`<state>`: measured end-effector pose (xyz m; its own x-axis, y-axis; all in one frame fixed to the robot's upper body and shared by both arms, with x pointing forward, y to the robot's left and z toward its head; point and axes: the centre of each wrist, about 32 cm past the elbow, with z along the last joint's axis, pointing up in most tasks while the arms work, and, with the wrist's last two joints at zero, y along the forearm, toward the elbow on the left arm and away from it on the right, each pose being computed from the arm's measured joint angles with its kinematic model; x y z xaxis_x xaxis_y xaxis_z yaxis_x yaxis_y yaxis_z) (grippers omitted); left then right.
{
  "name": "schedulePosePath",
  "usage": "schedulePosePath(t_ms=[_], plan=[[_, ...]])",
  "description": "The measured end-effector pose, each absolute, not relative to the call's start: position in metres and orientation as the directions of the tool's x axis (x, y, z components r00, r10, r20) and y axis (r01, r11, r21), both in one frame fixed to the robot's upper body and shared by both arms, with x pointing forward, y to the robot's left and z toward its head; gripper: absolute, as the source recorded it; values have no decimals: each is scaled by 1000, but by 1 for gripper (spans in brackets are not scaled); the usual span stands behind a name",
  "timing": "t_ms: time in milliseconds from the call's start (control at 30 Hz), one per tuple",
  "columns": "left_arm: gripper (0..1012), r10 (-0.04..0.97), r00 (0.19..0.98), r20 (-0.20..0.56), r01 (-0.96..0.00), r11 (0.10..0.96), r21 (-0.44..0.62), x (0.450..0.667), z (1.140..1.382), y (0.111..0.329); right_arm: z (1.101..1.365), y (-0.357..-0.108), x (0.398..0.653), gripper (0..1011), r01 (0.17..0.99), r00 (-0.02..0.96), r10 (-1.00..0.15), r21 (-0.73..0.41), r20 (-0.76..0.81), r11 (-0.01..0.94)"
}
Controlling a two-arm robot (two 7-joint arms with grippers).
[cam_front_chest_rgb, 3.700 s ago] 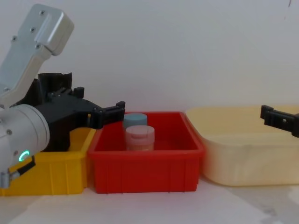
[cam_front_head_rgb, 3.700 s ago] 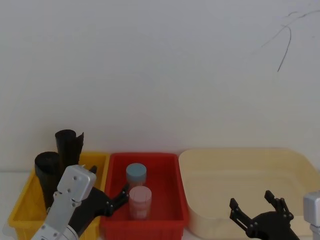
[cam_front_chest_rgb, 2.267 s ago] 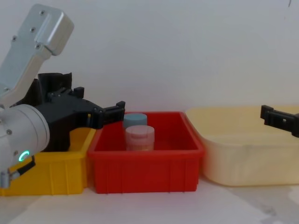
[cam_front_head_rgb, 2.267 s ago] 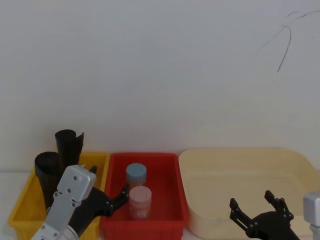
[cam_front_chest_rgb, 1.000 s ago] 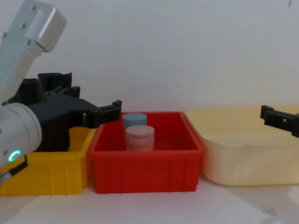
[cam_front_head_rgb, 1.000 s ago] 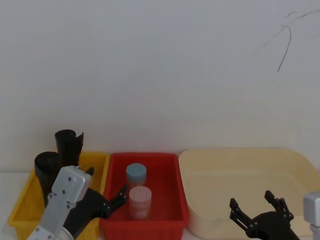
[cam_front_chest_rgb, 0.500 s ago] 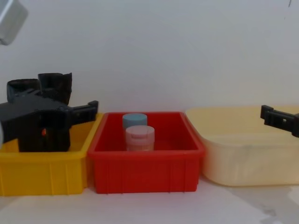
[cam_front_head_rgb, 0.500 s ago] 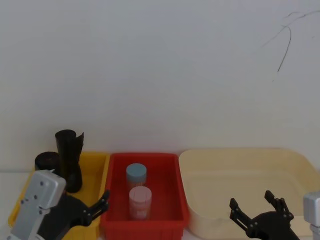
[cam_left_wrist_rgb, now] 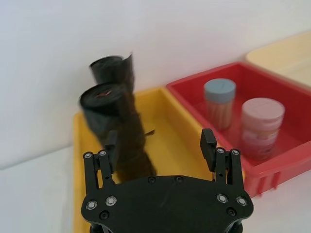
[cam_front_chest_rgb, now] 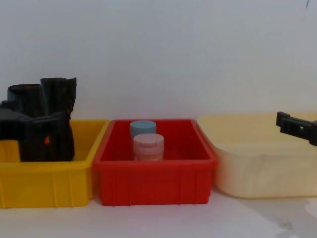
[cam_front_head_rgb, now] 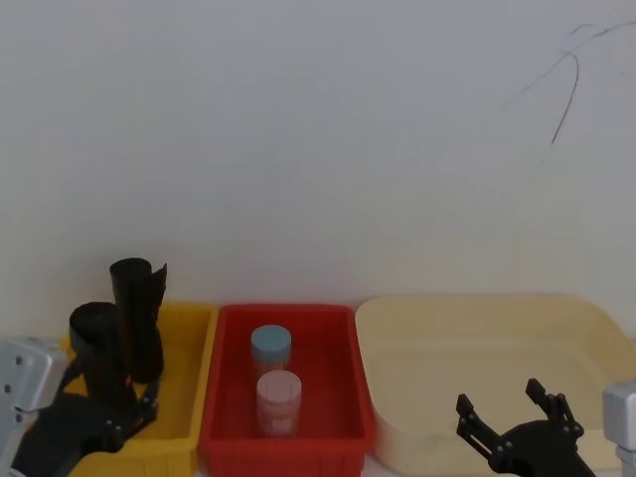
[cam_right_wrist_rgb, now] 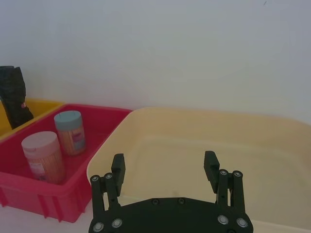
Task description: Pick up the garbage bag with the one hand and transfer it to the other hand.
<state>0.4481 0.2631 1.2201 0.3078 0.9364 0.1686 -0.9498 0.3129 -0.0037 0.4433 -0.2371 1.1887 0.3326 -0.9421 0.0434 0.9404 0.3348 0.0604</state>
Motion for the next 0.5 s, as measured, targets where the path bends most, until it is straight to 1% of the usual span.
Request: schedulePosePath(t_ms=[267, 500], plan=[[1000, 949, 266, 171, -964, 262, 44, 449, 1218, 277, 1189, -237, 443, 1000, 940, 333, -942, 60, 43, 335], [1000, 951, 249, 182, -968, 240, 69, 454, 1216, 283, 1189, -237, 443, 1000, 940, 333, -942, 60, 43, 335]])
